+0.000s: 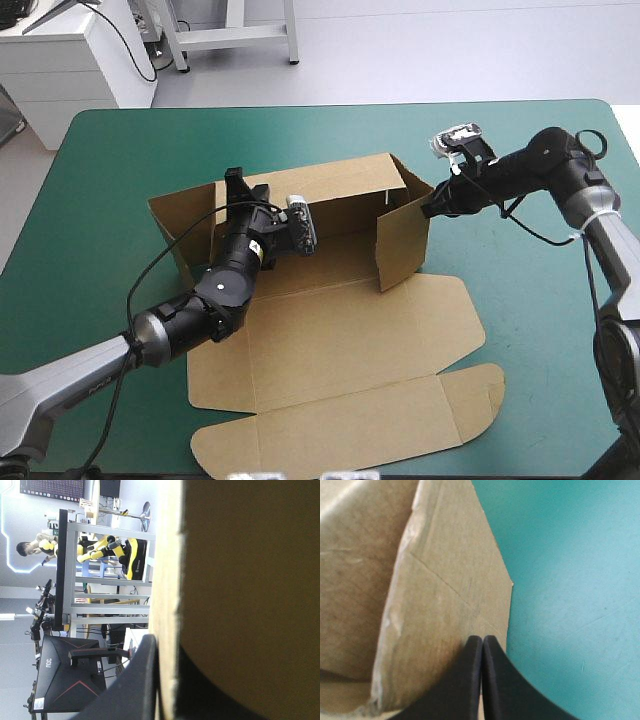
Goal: Fold the box
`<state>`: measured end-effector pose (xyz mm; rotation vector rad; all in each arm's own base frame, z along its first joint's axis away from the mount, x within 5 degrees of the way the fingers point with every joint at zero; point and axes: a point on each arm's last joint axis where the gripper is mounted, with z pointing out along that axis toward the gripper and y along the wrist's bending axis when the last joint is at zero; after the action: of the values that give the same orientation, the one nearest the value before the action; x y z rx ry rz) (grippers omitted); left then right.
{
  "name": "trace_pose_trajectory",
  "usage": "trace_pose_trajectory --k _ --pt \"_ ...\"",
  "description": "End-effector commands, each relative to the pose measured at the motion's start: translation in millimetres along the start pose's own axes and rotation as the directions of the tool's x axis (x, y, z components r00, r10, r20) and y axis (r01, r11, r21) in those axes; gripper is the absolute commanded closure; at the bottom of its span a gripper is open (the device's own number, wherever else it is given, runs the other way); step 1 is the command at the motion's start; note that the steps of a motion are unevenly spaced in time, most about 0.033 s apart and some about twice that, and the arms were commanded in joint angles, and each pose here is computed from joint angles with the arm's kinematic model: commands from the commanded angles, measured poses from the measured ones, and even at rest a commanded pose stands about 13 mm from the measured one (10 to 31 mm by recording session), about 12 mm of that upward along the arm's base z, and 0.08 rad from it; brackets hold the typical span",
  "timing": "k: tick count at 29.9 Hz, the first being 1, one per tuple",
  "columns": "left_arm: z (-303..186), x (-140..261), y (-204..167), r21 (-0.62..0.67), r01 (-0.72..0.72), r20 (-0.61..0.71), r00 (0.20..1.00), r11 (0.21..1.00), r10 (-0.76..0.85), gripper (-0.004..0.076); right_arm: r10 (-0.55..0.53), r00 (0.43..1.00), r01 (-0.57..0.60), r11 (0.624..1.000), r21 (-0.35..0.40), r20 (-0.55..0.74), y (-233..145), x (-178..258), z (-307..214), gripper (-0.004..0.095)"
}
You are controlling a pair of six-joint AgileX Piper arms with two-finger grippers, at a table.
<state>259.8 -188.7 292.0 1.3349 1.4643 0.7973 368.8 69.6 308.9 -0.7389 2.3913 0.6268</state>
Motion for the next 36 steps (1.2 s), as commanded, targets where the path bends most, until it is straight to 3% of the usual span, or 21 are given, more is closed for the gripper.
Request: trace_pose_trajectory --k 1,9,19,21,25,29,31,36 --pt "-6 0 13 -0.037 0.052 -0.010 0.999 0.998 -0.053 0.0731 -0.072 0.991 0.068 0.997 0.032 0.113 16 -6 -23 0.0919" --pt "-6 -1 12 -0.030 0.052 0.002 0.999 0.998 -0.052 0.0731 -0.202 0.972 0.189 0.976 0.108 0.119 26 19 -1 0.0917" --pt "-6 -1 12 -0.035 0.040 0.002 0.999 0.999 -0.040 0.0731 -0.299 0.949 0.285 0.949 0.134 0.098 39 19 4 0.0902" --pt "-6 -1 13 -0.037 0.038 0.003 0.999 0.999 -0.038 0.0731 -0.336 0.940 0.325 0.935 0.143 0.058 40 22 2 0.0845" --pt "-6 -1 13 -0.046 0.023 0.008 1.000 0.999 -0.023 0.0731 -0.377 0.926 0.375 0.920 0.118 -0.006 42 28 -1 0.0613" --pt "-6 -2 14 -0.050 0.024 0.011 1.000 0.998 -0.023 0.0731 -0.394 0.918 0.390 0.917 0.082 0.049 46 25 1 0.0368" --pt "-6 -2 14 -0.049 0.022 0.010 1.000 0.999 -0.021 0.0731 -0.408 0.908 0.402 0.912 0.082 0.093 48 21 2 0.0319" --pt "-6 -2 14 -0.048 0.022 0.012 1.000 0.999 -0.021 0.0731 -0.437 0.890 0.425 0.899 0.111 0.134 54 14 5 0.0314"
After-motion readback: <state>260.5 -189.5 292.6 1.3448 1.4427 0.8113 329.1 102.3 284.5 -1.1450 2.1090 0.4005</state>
